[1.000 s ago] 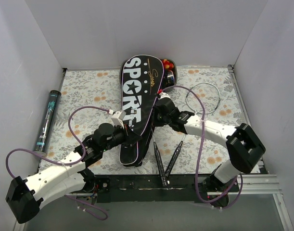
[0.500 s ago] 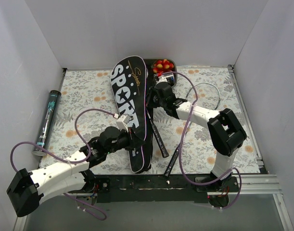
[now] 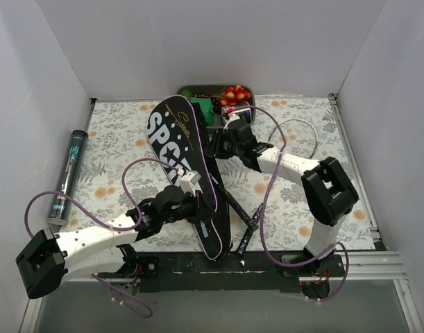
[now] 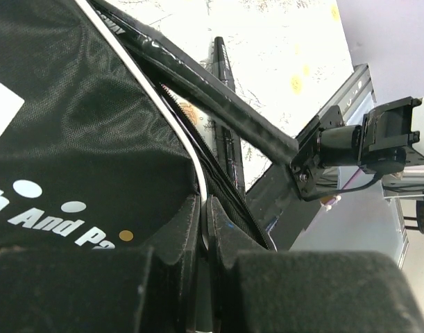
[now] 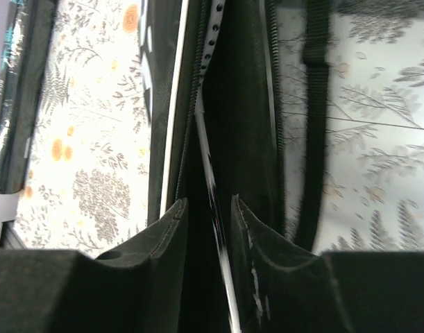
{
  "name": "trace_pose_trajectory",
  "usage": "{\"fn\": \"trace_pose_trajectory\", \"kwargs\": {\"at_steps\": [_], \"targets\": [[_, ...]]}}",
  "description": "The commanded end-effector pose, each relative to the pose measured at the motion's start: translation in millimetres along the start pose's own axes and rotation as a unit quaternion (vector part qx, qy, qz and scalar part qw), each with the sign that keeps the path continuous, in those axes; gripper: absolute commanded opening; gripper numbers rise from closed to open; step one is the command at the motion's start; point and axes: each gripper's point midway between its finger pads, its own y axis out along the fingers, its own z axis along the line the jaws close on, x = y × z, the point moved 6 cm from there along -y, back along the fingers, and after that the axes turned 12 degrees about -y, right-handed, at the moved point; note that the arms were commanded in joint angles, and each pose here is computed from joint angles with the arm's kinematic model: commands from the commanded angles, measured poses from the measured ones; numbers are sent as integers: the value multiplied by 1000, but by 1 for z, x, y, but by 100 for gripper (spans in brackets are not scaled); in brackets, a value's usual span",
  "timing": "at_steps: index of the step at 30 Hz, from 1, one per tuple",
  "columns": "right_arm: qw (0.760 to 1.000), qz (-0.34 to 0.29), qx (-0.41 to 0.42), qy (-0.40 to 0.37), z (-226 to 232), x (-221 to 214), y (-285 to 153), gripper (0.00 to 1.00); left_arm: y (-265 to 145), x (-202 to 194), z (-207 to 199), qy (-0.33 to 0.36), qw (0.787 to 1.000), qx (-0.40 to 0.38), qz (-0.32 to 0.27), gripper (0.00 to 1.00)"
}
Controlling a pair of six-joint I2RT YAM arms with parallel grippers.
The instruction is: Pack up the badminton gear
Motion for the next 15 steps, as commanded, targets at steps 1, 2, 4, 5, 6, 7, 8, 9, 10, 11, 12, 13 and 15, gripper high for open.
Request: {"fn": "trace_pose_trajectory", "kwargs": {"at_steps": [1, 2, 4, 5, 6, 7, 8, 9, 10, 11, 12, 13, 15], "targets": [[998, -24, -29, -54, 5, 26, -48, 40, -3, 7, -25, 9, 999, -49, -3, 0], [996, -16, -52, -68, -1, 24, -55, 41, -2, 8, -25, 9, 999, -48, -5, 0], [994, 0, -70, -79, -3, 17, -80, 42, -2, 8, -26, 8, 999, -48, -6, 0], [992, 7, -90, -86, -10, 9, -88, 42, -2, 7, -25, 9, 999, -48, -5, 0], [991, -4, -89, -98, -7, 12, -104, 42, -2, 7, -26, 9, 999, -48, -6, 0], [990, 13, -98, -100, -9, 4, -115, 42, -2, 8, -27, 10, 999, -48, -7, 0], [989, 28, -105, -102, -15, -9, -123, 43, -2, 8, -27, 10, 999, -49, -7, 0], [989, 18, -101, -110, -11, -9, -141, 43, -2, 8, -28, 11, 999, -49, -8, 0], [988, 26, -105, -112, -13, -16, -151, 43, -2, 9, -29, 12, 999, -49, -9, 0], [987, 29, -110, -113, -16, -23, -159, 45, -2, 8, -28, 13, 999, -48, -8, 0], [987, 25, -110, -115, -17, -33, -174, 47, -2, 8, -30, 13, 999, -50, -8, 0], [986, 29, -108, -122, -20, -41, -181, 50, -2, 7, -30, 13, 999, -50, -8, 0], [986, 50, -102, -125, -23, -61, -198, 52, -2, 5, -31, 15, 999, -51, -7, 0]]}}
